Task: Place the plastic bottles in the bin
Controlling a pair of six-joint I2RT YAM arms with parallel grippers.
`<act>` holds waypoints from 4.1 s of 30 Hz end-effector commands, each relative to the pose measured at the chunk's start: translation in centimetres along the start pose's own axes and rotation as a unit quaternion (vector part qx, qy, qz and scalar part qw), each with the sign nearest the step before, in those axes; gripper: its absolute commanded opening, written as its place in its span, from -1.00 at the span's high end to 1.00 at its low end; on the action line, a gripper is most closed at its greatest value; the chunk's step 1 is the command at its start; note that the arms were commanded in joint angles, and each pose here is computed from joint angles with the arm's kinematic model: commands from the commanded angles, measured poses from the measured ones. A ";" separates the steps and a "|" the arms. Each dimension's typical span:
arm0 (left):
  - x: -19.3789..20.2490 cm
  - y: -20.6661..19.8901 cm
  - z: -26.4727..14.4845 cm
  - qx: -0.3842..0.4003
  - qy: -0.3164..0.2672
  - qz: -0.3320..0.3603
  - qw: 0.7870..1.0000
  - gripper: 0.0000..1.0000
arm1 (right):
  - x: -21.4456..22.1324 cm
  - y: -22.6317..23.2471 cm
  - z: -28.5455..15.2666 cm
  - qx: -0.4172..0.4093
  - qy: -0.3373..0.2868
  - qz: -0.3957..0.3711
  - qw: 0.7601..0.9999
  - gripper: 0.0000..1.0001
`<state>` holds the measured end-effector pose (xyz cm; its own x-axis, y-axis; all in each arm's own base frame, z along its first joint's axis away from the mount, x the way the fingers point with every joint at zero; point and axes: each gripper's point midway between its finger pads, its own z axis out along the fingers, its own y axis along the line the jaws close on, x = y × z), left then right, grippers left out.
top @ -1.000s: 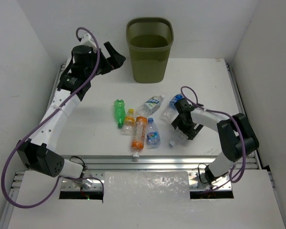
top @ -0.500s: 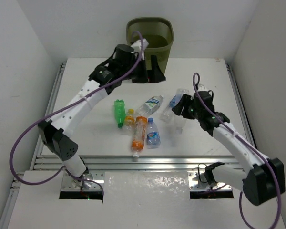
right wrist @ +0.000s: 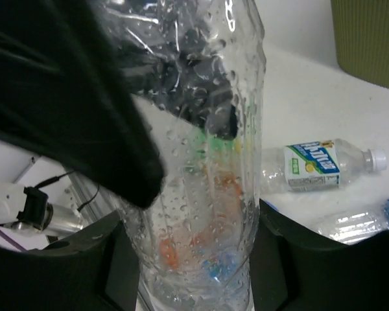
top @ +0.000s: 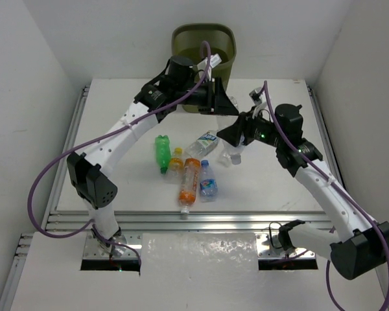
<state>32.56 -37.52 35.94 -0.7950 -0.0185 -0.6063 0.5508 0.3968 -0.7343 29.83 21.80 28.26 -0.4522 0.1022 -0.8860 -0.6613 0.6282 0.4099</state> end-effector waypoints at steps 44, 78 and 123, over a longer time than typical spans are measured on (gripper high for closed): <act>-31.0 11.1 -18.4 -0.078 -0.492 0.047 0.866 -0.99 | 10.3 -19.7 2.0 0.478 0.147 0.260 0.826 -0.98; 1.2 -2.0 -5.7 0.155 -0.062 0.002 0.986 -0.99 | 1.4 2.0 -0.9 -0.093 0.041 -0.035 0.994 0.65; -33.3 12.3 -12.4 -0.239 -0.618 0.166 0.730 -0.83 | 4.0 -6.2 -8.2 0.274 0.036 0.097 0.956 -0.98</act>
<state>63.23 -23.26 45.37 0.1785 -0.5130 -0.8396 0.2694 0.8462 -0.4597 27.80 10.37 23.32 -0.5733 0.2249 -0.7879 -0.0771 0.9425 0.3251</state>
